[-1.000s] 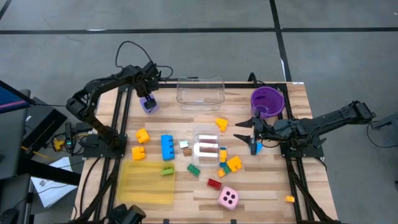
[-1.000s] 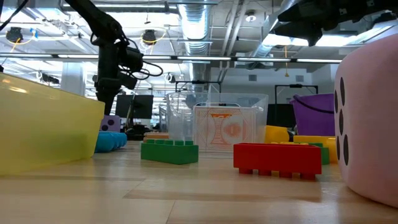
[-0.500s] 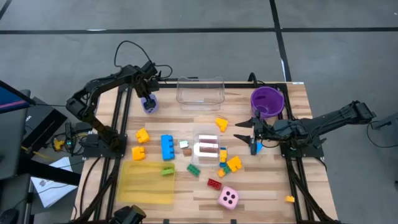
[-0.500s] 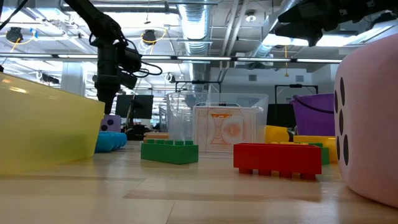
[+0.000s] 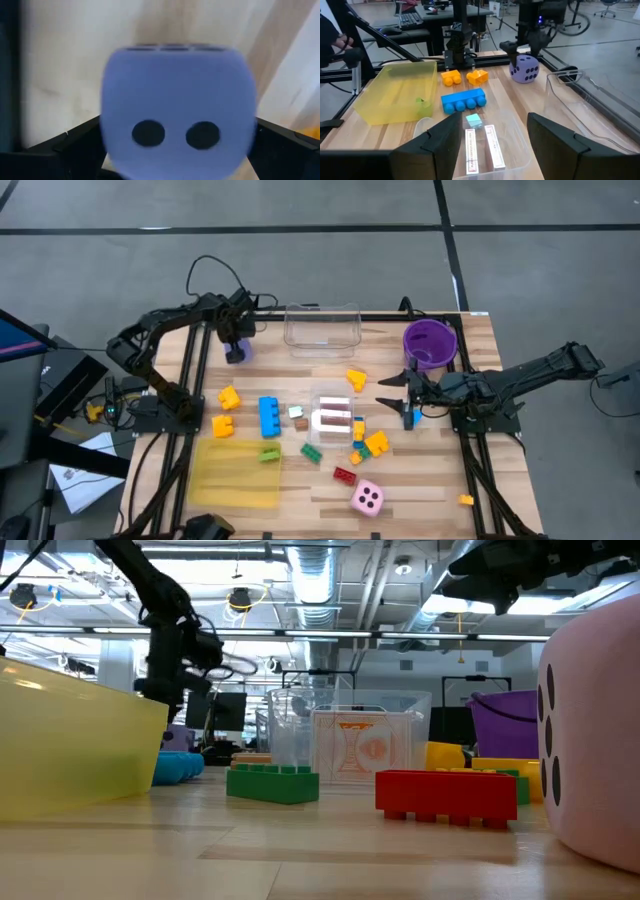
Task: Pick & Place Toys
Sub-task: Put the violet die into the top transparent bin
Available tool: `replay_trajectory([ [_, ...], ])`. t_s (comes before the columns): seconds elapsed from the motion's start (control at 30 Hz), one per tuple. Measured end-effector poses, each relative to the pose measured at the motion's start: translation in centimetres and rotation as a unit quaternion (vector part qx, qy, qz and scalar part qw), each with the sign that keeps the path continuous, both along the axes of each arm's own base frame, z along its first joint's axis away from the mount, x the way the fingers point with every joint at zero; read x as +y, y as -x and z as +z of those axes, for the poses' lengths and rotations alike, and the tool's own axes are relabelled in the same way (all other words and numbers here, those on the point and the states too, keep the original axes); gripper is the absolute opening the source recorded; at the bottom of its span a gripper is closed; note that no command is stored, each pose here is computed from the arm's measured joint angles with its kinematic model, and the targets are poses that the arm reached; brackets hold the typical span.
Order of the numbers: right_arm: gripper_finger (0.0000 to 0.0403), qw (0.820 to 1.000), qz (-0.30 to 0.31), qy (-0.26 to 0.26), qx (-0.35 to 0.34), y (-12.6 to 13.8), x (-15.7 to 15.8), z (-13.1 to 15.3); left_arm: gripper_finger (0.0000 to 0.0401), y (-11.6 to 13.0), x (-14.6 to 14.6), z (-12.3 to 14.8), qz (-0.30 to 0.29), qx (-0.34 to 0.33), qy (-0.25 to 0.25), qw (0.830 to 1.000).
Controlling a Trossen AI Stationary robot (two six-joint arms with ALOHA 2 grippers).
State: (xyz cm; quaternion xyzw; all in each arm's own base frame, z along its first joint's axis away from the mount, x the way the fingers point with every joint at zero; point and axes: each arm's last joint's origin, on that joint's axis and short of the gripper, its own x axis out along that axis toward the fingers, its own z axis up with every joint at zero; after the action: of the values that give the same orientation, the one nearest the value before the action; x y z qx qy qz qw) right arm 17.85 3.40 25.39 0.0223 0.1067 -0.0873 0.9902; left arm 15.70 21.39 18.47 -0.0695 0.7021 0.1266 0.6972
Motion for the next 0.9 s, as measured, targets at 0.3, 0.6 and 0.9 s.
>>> replay_trajectory([
  [0.3, 0.0217, 1.000, 0.000, 0.003, 0.007, 0.0, 0.0, -0.1, 0.0400, -0.3, -0.3, -1.0, -0.009, -0.010, -0.011, 1.000],
  [0.6, 0.0217, 1.000, 0.000, 0.003, 0.006, 0.0, 0.0, -0.1, 0.0363, -0.8, -0.7, -1.0, -0.020, -0.009, -0.012, 1.000],
  [0.9, 0.0217, 1.000, -0.001, 0.003, 0.006, 0.0, 0.0, -0.1, 0.0360, -1.8, -2.0, -0.3, -0.048, -0.012, -0.013, 0.999],
])
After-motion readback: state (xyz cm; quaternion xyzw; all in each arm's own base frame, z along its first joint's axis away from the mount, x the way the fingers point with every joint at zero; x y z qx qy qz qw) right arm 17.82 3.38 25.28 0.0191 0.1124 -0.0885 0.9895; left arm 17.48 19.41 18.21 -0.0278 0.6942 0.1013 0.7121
